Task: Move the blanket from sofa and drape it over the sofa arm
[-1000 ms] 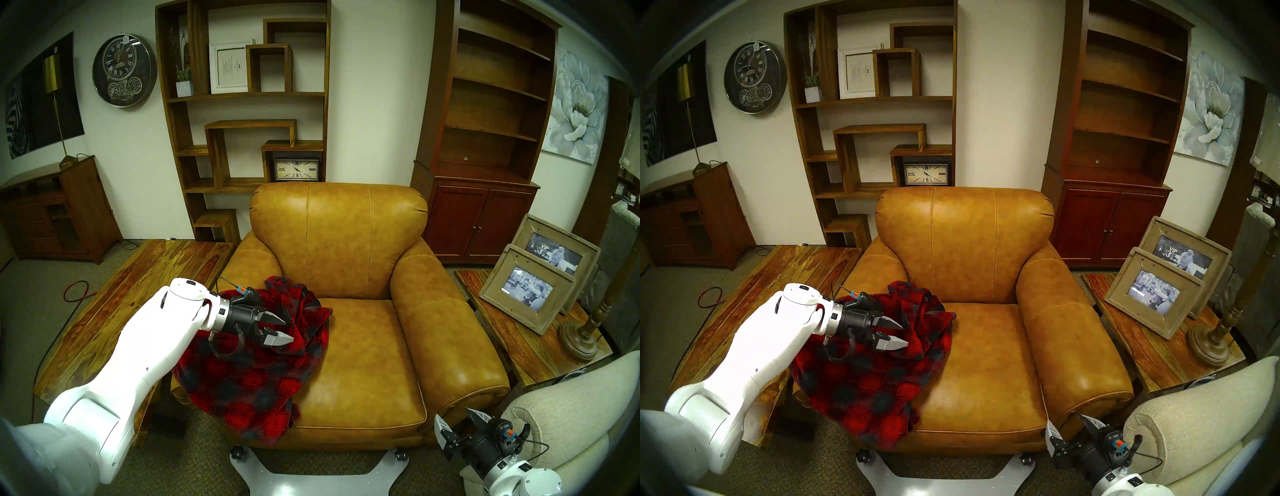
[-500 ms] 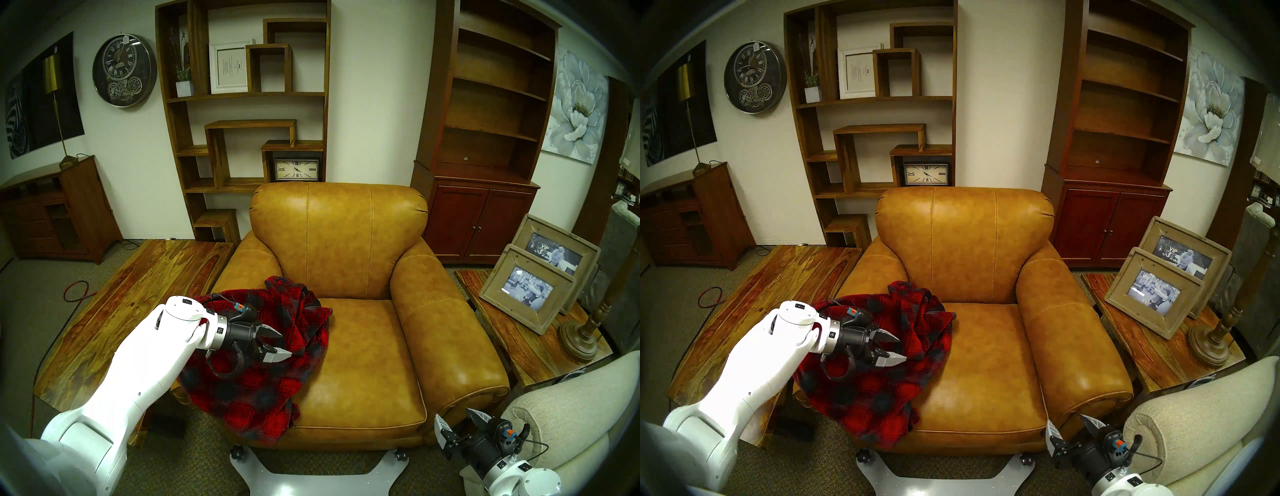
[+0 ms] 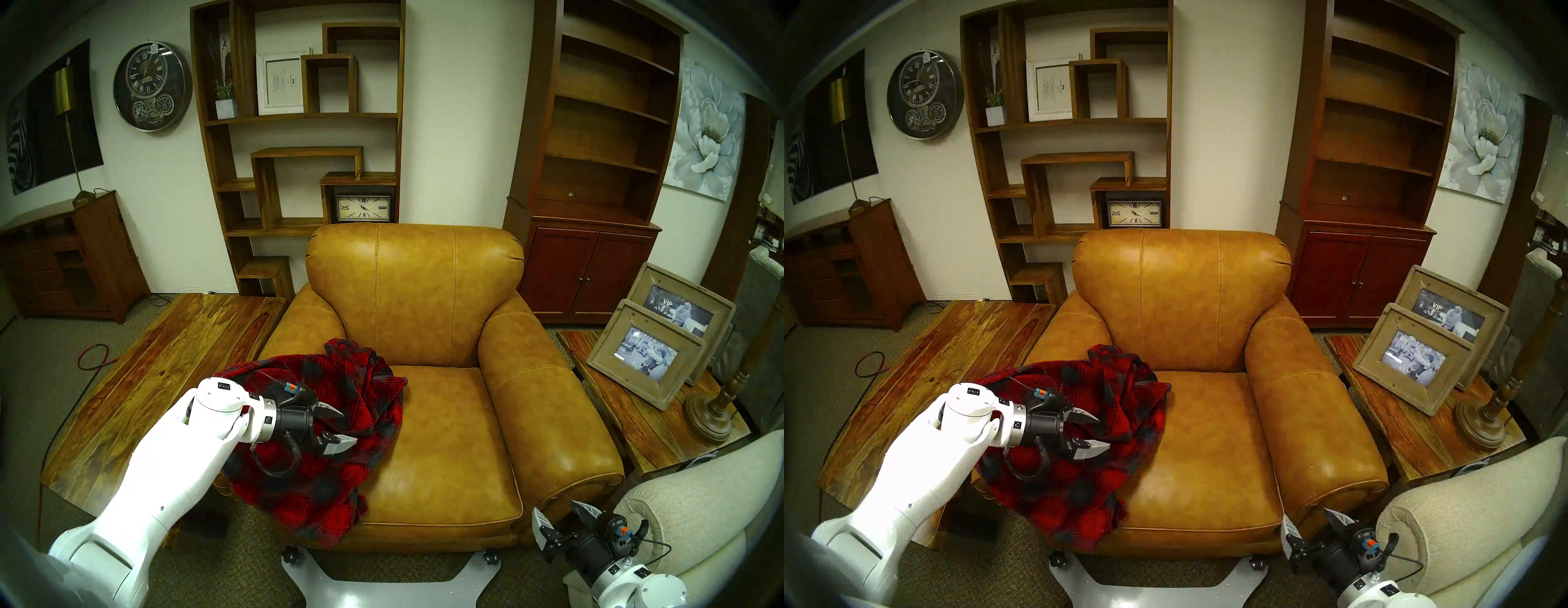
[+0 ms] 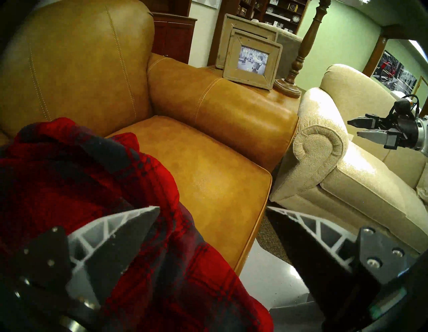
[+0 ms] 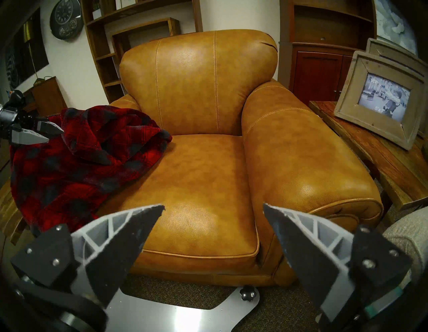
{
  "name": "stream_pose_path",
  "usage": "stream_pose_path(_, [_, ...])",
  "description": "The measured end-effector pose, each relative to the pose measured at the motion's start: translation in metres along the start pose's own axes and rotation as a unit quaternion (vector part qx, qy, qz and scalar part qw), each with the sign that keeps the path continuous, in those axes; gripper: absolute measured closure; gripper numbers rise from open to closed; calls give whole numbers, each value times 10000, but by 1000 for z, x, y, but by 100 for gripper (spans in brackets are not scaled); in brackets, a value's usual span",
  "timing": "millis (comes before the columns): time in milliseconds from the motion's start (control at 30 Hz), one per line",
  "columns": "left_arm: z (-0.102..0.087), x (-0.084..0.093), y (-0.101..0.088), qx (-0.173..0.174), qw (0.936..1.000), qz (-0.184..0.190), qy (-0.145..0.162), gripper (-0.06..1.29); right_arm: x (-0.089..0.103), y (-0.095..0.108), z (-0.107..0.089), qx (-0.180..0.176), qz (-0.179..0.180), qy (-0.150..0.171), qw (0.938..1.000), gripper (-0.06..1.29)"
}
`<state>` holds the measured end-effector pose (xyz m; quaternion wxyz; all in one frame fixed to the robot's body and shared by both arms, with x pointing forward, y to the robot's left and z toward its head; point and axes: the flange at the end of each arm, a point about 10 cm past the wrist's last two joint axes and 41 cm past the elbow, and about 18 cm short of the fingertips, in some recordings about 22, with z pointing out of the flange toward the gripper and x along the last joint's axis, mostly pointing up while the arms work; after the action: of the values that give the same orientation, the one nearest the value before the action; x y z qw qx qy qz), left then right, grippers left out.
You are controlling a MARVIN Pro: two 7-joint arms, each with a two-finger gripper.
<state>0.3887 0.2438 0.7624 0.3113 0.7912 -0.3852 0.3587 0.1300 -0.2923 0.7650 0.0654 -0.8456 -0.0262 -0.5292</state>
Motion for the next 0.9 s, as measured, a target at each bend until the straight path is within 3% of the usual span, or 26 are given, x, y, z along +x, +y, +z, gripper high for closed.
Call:
stream_pose_path(400, [6, -29, 22, 300, 9995, 27, -13, -3, -2, 1, 1, -17, 5, -13, 10000, 2])
stream_pose_path(900, [-1, -54, 40, 1062, 9941, -81, 177, -3, -1, 0, 2, -16, 3, 2, 10000, 2])
